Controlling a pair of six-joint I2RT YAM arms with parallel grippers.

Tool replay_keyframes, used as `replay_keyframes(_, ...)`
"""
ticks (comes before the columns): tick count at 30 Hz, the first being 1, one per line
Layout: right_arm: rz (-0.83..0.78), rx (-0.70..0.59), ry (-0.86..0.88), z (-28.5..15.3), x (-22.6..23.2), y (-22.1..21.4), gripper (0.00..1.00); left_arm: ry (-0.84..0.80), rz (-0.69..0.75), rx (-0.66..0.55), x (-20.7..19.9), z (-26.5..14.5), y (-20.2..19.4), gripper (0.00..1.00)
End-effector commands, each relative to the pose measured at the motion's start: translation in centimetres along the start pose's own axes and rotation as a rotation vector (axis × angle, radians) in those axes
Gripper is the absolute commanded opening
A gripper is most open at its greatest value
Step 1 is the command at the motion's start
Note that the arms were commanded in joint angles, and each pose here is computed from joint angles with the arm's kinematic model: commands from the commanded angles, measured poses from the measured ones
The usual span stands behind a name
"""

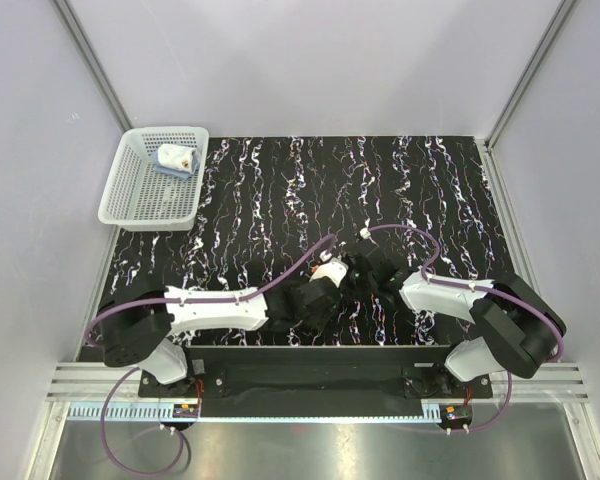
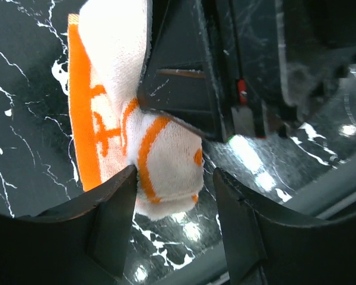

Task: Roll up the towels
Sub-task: Roll the towel

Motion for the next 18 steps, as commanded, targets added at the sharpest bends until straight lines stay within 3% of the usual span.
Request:
replay_keyframes(1, -0.021, 0.012, 0.021, -0.1, 1.0, -0.1, 0.16, -0.006, -0.001, -0.071, -1.2, 0.5, 2.0, 0.57)
replay_keyframes(4, -0.018, 0.013, 0.024, -0.2, 1.0, -0.2, 0.16, 0.008, 0.002, -0.057, -0.8, 1.2, 1.2, 0.54)
replay_keyframes(6, -0.014, 0.011, 0.033, -0.3, 1.0, -0.2, 0.16, 0.001, -0.005, -0.053, -0.8, 1.6, 0.8, 0.48)
replay_keyframes(7, -0.015, 0.007, 0.045, -0.4, 1.3, -0.1, 0.16, 0.003, -0.003, -0.044, -0.6, 1.8, 0.2, 0.4)
replay_keyframes(11, -0.013, 0.011, 0.061, -0.7, 1.2, -0.5, 0.21, -0.015, -0.021, -0.057, -0.3, 1.9, -0.1, 0.32)
replay_keyframes(14, -0.005, 0.003, 0.068, -1.0, 1.2, -0.6, 0.28, -0.044, -0.042, -0.047, -0.1, 2.0, -0.2, 0.26)
replay_keyframes(16, -0.001, 0.001, 0.068, -1.0, 1.2, -0.6, 0.37, -0.068, -0.058, -0.032, 0.1, 2.2, -0.2, 0.24)
replay_keyframes(18, -0.003, 0.001, 0.052, -1.3, 1.0, -0.5, 0.53, -0.087, -0.07, -0.021, 0.1, 2.2, -0.4, 0.22)
Point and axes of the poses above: each gripper's point midway between its finger pads, its own z axis out along the fingers, its own x axis along the line the jaws close on, y = z × x, the point moved 1 cm from there along -z, back along the fingers, and after that the axes turned 14 degrees about -z, right-handed, at the moved point
